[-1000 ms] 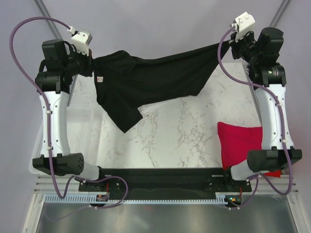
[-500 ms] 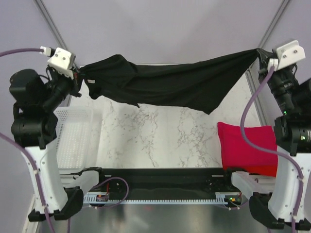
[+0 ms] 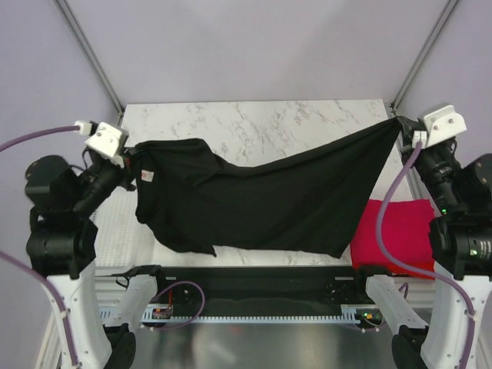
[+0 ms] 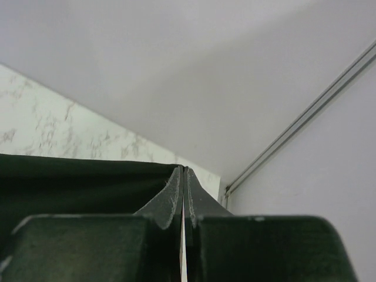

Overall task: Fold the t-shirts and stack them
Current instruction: Flatten the tshirt out

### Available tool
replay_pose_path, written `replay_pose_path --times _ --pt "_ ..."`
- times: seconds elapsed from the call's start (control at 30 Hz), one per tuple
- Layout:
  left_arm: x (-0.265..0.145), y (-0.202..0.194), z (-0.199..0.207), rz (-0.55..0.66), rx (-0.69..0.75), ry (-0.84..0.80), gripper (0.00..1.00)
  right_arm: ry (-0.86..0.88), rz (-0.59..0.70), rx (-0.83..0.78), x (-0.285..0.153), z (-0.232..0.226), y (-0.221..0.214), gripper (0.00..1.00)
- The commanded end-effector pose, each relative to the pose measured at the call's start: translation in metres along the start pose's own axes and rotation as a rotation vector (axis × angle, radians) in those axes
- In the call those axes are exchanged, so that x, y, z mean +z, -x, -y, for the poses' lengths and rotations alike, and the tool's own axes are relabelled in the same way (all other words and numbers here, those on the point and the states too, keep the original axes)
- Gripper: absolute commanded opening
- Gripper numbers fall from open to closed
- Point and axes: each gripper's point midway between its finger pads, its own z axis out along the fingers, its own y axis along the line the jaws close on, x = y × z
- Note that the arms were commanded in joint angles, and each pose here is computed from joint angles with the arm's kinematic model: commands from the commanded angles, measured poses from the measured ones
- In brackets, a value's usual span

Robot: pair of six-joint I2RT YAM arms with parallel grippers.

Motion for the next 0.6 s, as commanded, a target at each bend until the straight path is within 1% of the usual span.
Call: replay_pose_path --times 0.0,0.03,0.07,0.13,0.2,0.33,0.37,0.4,0.43,0.5,0.53,0.57 --pt "0.035 -0.065 0.018 -0.176 -0.119 -0.152 0.02 0.072 -0.150 0.040 0.021 -0.018 -0.058 0.00" --pt "0.042 -0.078 0.021 -0.210 -0.145 -0.179 0.02 0.094 -0.169 0.046 0.026 -0.023 -0.067 0.00" --pt "0.053 -0.103 0.025 -0.278 -0.187 -0.215 0.02 0.117 -0.192 0.054 0.032 -0.028 -0.079 0.00" --pt "0.066 -0.130 0.031 -0.347 -0.244 -0.269 0.02 0.175 -0.247 0.070 0.044 -0.042 -0.108 0.00" --pt "0.085 -0.169 0.038 -0.450 -0.321 -0.328 0.02 0.208 -0.301 0.087 0.054 -0.052 -0.136 0.00" --pt "0.114 -0.231 0.047 -0.596 -0.463 -0.389 0.02 0.279 -0.423 0.129 0.081 -0.071 -0.197 0.00" --pt "0.119 -0.238 0.047 -0.615 -0.495 -0.389 0.02 0.288 -0.443 0.137 0.086 -0.074 -0.209 0.00" --pt "0.127 -0.242 0.045 -0.609 -0.500 -0.393 0.02 0.290 -0.449 0.142 0.093 -0.076 -0.218 0.00" --pt "0.136 -0.257 0.046 -0.643 -0.526 -0.400 0.02 0.301 -0.480 0.157 0.101 -0.080 -0.234 0.00" --pt "0.150 -0.266 0.041 -0.651 -0.544 -0.394 0.02 0.296 -0.484 0.172 0.116 -0.080 -0.245 0.00" --pt "0.158 -0.280 0.041 -0.689 -0.568 -0.400 0.02 0.307 -0.515 0.190 0.125 -0.085 -0.261 0.00" --pt "0.166 -0.281 0.037 -0.688 -0.569 -0.398 0.02 0.299 -0.511 0.197 0.133 -0.083 -0.264 0.00"
